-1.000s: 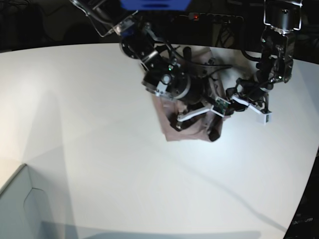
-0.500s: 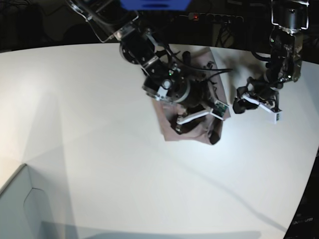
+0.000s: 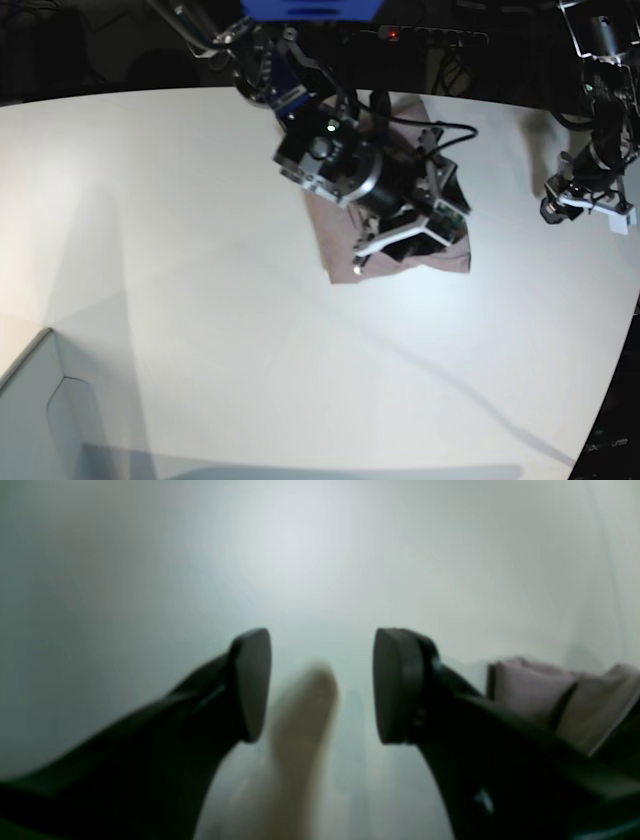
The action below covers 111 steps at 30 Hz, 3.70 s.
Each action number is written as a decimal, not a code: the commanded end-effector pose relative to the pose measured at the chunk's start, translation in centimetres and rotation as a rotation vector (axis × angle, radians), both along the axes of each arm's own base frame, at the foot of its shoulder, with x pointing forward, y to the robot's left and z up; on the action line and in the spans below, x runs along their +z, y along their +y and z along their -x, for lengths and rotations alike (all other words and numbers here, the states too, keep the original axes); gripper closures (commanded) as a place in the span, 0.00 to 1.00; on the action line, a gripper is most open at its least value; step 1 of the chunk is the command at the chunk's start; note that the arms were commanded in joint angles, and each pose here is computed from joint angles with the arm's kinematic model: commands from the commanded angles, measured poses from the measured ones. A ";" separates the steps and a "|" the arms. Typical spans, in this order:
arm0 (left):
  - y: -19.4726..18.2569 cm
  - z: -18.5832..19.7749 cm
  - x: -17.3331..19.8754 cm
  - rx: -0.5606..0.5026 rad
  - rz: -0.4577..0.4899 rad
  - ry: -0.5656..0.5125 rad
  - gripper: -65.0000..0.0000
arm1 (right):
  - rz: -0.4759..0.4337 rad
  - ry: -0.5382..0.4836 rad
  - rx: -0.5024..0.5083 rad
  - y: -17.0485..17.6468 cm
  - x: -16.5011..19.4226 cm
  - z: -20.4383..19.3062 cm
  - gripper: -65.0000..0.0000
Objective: Layout the t-shirt on the table in an organized manner, then fold the t-shirt properly
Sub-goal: 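Grasp the strip end with the right gripper and fold it onto the stack, then grasp the folded bundle's edges with both grippers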
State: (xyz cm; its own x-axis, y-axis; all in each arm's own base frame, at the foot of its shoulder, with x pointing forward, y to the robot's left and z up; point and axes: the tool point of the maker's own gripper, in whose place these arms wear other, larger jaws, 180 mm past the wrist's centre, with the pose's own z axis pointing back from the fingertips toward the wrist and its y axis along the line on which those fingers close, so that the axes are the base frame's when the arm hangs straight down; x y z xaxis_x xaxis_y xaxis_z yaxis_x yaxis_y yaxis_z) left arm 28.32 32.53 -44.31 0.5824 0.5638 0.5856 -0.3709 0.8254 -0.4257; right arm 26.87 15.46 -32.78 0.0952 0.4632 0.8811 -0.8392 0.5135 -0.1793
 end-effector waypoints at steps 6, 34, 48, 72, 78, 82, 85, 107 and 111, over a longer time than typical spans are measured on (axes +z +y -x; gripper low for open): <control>1.9 -1.1 2.1 0.034 -0.019 -0.065 0.50 | -0.019 -0.038 -0.072 -3.3 1.2 -0.2 0.52; 2.8 -1.0 2.5 0.059 -0.023 -0.075 0.50 | 0.124 0.075 0.342 -1.0 -4.5 12.0 0.51; 2.0 -0.6 5.1 -0.001 -0.089 -0.126 0.50 | 0.142 0.124 0.215 -2.5 -6.5 7.9 0.51; 1.5 1.0 3.7 -0.022 -0.068 -0.052 0.50 | 0.165 0.115 0.328 -1.6 -6.5 11.6 0.51; -1.3 2.3 3.1 -0.079 -0.007 0.015 0.50 | 0.151 0.052 0.145 -5.7 -4.4 6.2 0.51; -2.7 3.8 4.6 -0.041 0.021 -0.023 0.50 | 0.162 0.045 0.020 -9.1 -4.3 3.0 0.51; -4.5 4.4 5.6 -0.050 0.042 -0.033 0.50 | 0.154 0.075 -0.051 -10.2 -5.1 1.4 0.51; -16.8 10.5 1.3 -0.150 0.271 0.121 0.37 | 0.161 0.131 -0.114 -11.7 -6.6 1.0 0.51; -17.1 10.1 1.4 -0.157 0.273 0.113 0.37 | 0.161 0.131 -0.114 -11.7 -6.6 1.0 0.51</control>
